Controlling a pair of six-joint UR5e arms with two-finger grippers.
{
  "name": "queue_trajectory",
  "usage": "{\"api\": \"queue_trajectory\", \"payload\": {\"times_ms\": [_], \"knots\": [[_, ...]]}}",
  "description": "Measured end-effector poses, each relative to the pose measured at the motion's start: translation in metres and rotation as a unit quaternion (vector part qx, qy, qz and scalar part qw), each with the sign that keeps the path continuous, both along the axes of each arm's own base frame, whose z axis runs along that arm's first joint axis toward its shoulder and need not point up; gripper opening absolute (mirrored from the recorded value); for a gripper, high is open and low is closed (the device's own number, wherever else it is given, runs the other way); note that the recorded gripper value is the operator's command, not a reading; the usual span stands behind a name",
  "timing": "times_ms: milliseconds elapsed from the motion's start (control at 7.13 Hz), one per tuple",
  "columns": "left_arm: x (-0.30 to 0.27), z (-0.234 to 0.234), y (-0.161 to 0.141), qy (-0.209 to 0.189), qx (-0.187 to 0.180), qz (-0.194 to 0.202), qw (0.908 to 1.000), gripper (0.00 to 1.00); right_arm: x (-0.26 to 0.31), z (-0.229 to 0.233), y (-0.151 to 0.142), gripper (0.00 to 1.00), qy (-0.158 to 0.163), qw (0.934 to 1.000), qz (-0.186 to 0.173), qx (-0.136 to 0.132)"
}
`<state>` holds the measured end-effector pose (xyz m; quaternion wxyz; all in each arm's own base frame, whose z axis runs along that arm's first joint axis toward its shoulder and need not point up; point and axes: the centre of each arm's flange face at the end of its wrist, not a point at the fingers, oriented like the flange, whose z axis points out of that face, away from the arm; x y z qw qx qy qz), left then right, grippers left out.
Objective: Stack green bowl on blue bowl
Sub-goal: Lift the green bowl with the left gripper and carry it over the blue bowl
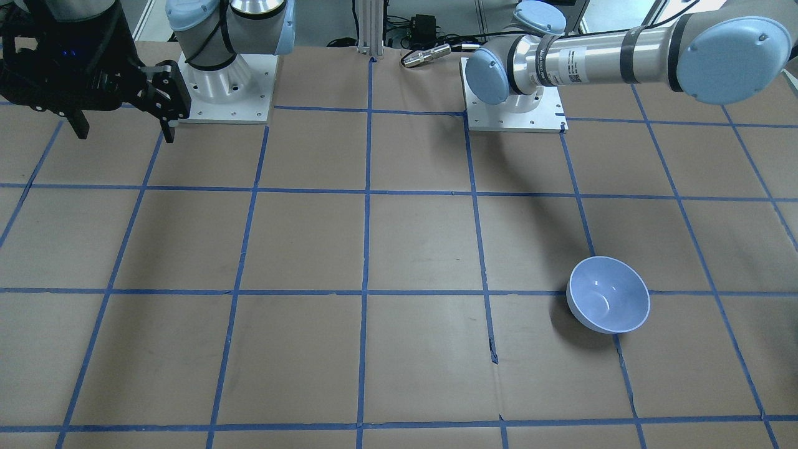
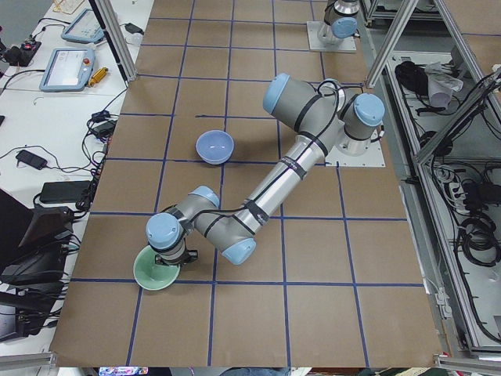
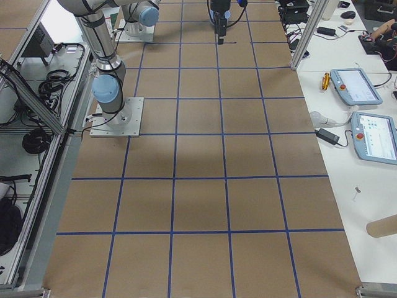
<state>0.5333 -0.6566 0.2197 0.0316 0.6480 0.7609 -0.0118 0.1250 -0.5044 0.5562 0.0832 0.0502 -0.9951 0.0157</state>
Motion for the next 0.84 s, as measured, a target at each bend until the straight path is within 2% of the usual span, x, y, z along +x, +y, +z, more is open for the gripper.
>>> {"api": "queue_trajectory", "payload": {"times_ms": [561, 841], "knots": [[-0.002, 0.006, 0.000, -0.001, -0.001, -0.001, 1.0000, 0.00, 0.000, 0.000, 0.000, 1.00, 0.000, 1.0000, 0.000, 0.000], [-0.021, 0.033, -0.001, -0.004, -0.003, -0.012, 0.9999, 0.00, 0.000, 0.000, 0.000, 1.00, 0.000, 1.0000, 0.000, 0.000]]}}
